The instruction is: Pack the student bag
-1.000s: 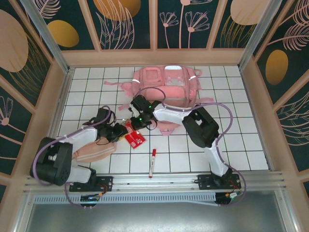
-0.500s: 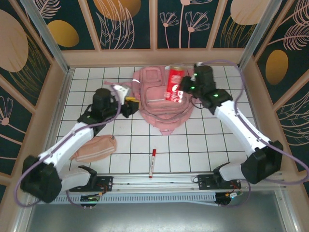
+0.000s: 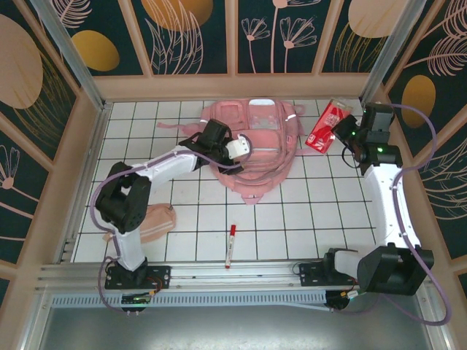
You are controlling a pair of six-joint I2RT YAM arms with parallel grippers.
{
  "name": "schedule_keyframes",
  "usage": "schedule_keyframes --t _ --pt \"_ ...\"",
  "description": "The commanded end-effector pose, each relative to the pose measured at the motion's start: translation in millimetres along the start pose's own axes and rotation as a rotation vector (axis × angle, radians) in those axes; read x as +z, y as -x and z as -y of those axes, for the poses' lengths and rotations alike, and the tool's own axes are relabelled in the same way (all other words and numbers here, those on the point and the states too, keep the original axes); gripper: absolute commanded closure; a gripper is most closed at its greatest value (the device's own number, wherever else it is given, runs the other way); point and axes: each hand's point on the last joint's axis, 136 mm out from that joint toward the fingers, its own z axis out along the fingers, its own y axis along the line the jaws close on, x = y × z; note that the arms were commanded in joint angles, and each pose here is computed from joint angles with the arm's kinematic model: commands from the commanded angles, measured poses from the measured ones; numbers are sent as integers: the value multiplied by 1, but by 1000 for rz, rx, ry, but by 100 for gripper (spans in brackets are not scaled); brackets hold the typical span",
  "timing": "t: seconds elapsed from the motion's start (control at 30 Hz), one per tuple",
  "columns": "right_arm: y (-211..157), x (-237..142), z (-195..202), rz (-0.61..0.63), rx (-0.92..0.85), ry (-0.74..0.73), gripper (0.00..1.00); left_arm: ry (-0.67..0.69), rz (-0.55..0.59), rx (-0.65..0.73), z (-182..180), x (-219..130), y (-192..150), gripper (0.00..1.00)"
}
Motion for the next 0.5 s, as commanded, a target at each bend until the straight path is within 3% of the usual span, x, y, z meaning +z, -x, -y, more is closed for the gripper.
schedule_keyframes --t 0.0,0.1,0.23,0.33,0.47 --pt "-8 -2 -2 -58 -8 28 100 -10 -63 112 -2 12 -10 33" --pt "-9 1 -4 -82 -8 40 100 38 -98 99 -16 25 -13 39" --pt "-16 6 -7 -126 8 69 100 107 -67 53 -36 25 4 80" --pt "-40 11 -10 -229 45 120 100 167 0 8 -51 9 28 97" --pt "-82 12 -12 -414 139 188 100 269 80 -89 -73 -20 55 100"
